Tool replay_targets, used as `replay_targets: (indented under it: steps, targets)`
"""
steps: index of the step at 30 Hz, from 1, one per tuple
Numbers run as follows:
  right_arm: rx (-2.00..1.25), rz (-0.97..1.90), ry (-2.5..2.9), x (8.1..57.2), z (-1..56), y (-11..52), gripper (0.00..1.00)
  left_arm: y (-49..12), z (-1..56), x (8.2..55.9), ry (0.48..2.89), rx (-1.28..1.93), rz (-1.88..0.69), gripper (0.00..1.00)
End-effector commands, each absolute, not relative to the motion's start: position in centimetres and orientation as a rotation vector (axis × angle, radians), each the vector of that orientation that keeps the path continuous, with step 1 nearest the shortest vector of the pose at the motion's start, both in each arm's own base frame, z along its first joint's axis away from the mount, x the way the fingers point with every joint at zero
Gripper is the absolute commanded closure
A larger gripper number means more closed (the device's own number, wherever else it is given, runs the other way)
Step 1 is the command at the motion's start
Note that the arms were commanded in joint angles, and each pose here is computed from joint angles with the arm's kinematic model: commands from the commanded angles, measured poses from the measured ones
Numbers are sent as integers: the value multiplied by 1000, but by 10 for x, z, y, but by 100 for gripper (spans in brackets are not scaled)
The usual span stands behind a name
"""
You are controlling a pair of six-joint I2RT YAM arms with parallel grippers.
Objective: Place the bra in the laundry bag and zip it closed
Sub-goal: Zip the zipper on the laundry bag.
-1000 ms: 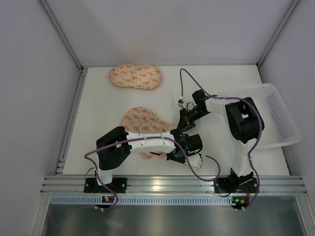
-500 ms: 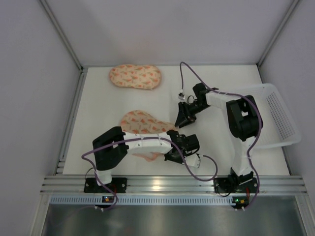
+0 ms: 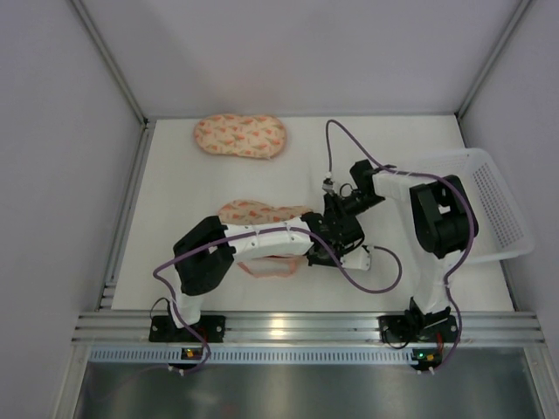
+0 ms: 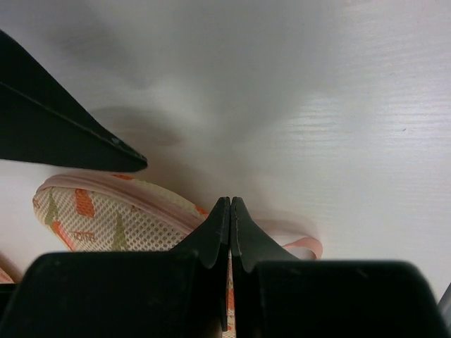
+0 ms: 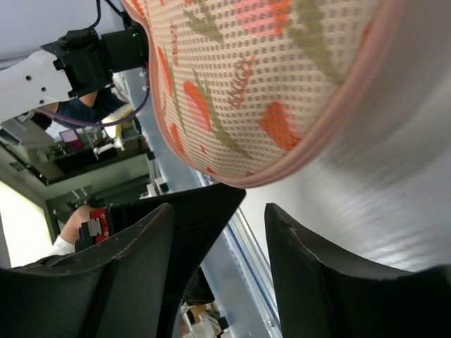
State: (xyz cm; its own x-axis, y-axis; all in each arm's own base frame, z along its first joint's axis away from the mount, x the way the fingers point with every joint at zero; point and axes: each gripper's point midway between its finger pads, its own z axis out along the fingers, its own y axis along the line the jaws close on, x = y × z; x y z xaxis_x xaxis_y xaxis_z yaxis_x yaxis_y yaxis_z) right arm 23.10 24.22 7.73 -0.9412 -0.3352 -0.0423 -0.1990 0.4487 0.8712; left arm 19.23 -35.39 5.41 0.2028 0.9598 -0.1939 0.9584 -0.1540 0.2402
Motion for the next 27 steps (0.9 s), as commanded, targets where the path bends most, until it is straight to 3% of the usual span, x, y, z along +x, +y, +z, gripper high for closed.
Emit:
replay_targets:
  steps: [1, 3, 4, 7, 9, 23, 24, 25, 27]
  targets:
    - [531, -1601, -2470, 223, 87, 260, 46, -378, 68, 199, 1763, 2109, -41, 100]
    - [549, -1597, -2447, 218, 84, 266, 56, -379, 70, 199, 1762, 2105, -50, 100]
    - [558, -1599, -2448, 220, 85, 267, 71, -379, 69, 198, 1763, 2105, -54, 100]
    - [573, -1594, -2461, 224, 84, 269, 96, -374, 68, 194, 1765, 2121, -59, 100]
    - [569, -1586, -2478, 229, 83, 267, 100, -368, 66, 188, 1776, 2130, -73, 100]
    - [521, -1545, -2588, 263, 80, 251, 98, -321, 59, 149, 1849, 2155, -142, 100]
    - [512, -1558, -2570, 260, 83, 252, 90, -323, 60, 149, 1845, 2153, -145, 100]
    - [490, -1575, -2544, 255, 83, 252, 66, -325, 62, 151, 1844, 2146, -145, 100]
    - [450, -1579, -2535, 249, 85, 252, 47, -336, 65, 156, 1830, 2135, -148, 100]
